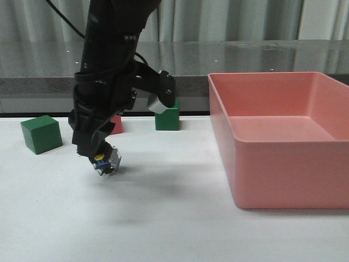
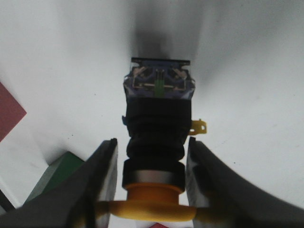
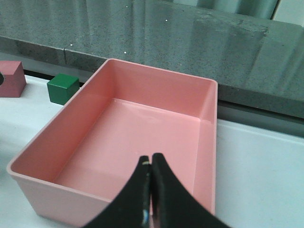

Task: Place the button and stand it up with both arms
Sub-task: 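Lower the button upright onto the table with the left gripper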

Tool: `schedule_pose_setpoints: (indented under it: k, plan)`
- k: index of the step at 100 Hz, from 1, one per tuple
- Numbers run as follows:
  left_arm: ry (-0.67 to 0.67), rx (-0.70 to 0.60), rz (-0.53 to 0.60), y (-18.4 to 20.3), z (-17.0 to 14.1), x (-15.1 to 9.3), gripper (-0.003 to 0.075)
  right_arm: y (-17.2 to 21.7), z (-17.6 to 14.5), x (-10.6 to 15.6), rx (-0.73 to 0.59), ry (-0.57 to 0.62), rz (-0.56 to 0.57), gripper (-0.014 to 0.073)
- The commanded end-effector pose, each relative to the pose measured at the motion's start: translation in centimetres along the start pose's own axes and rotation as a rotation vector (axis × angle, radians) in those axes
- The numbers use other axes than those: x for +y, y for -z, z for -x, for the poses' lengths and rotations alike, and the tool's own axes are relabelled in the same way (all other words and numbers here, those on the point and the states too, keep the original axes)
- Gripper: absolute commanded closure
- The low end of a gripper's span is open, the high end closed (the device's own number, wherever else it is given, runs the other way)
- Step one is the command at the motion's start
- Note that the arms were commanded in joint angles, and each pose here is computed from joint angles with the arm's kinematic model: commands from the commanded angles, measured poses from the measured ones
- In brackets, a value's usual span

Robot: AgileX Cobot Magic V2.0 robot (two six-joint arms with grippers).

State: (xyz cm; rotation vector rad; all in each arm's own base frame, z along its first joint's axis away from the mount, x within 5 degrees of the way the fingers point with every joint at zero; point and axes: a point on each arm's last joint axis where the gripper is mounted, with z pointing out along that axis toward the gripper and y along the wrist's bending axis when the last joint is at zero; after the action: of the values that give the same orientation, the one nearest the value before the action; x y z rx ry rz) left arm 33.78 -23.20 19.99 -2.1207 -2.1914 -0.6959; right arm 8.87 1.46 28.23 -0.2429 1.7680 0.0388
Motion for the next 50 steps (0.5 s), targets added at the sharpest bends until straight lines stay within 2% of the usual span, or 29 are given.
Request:
schedule_pose_setpoints:
  k: [1,27,50]
  plan:
    - [0.015,0.022,0.029,2.5,-1.4,0.4,0.0738,0.2,1.3,-0.4,-0.079,-0.012,-0.036,0.0657]
    - [-0.045,0.046,0.006,2.8,-3.2,-1.4,0.0738,0.2,1.3,-0.4,-0.075,-0.012,-0.034,0.0657]
    - [-0.058,0.051,0.063,4.2,-4.5,-1.2,0.0724,0.2,1.3,-0.4,-0.073,-0.012,-0.032,0.0657]
